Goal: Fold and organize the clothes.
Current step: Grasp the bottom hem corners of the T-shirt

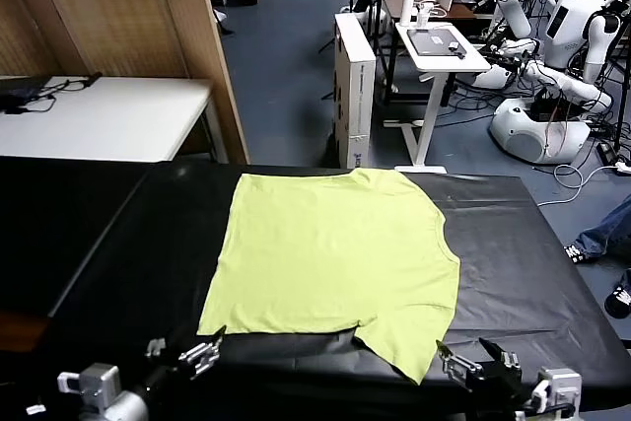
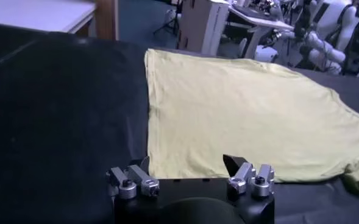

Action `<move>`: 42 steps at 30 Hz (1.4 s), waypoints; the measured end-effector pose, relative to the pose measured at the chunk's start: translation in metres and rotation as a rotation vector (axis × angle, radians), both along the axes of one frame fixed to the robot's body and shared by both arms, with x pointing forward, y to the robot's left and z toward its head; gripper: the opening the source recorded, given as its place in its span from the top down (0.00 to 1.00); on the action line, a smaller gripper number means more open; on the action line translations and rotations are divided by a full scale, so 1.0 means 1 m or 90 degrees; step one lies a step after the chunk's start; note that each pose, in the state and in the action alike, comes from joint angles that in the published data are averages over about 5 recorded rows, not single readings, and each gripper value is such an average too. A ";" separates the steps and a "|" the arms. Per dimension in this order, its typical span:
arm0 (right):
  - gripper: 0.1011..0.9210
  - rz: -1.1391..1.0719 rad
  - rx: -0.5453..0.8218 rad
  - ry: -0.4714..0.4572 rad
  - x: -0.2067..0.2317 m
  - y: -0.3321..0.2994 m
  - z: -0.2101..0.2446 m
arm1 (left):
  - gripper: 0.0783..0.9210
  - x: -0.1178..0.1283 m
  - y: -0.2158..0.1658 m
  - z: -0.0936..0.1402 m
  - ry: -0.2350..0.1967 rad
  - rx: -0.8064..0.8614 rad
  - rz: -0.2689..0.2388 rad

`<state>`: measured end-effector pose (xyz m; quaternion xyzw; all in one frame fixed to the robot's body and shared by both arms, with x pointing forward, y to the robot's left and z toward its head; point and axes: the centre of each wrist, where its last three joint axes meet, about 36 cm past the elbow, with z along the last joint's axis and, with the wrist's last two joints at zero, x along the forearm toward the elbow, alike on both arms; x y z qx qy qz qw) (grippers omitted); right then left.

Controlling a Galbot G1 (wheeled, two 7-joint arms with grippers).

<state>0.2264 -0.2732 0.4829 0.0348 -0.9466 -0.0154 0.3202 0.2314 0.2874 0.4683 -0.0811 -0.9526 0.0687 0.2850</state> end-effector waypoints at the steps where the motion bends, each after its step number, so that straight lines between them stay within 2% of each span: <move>1: 0.02 0.000 0.000 0.001 0.000 0.001 -0.001 | 0.02 0.000 0.000 -0.001 0.000 0.000 0.001; 17: 0.02 0.011 0.012 0.020 0.004 0.013 -0.022 | 0.02 0.001 0.007 -0.033 0.028 -0.010 0.037; 28: 0.02 0.011 0.016 0.027 0.005 0.018 -0.030 | 0.02 0.006 0.010 -0.039 0.021 -0.007 0.036; 30: 0.05 0.011 0.016 0.027 0.006 0.018 -0.031 | 0.02 0.006 0.011 -0.040 0.020 -0.007 0.036; 34: 0.17 0.010 0.015 0.028 0.006 0.018 -0.032 | 0.03 0.006 0.011 -0.042 0.022 -0.008 0.038; 37: 0.25 0.009 0.015 0.028 0.007 0.018 -0.032 | 0.08 0.006 0.012 -0.044 0.023 -0.008 0.040; 40: 0.37 0.009 0.015 0.029 0.007 0.018 -0.033 | 0.14 0.006 0.013 -0.047 0.023 -0.008 0.040; 42: 0.49 0.008 0.015 0.030 0.007 0.017 -0.033 | 0.19 0.005 0.014 -0.047 0.023 -0.008 0.037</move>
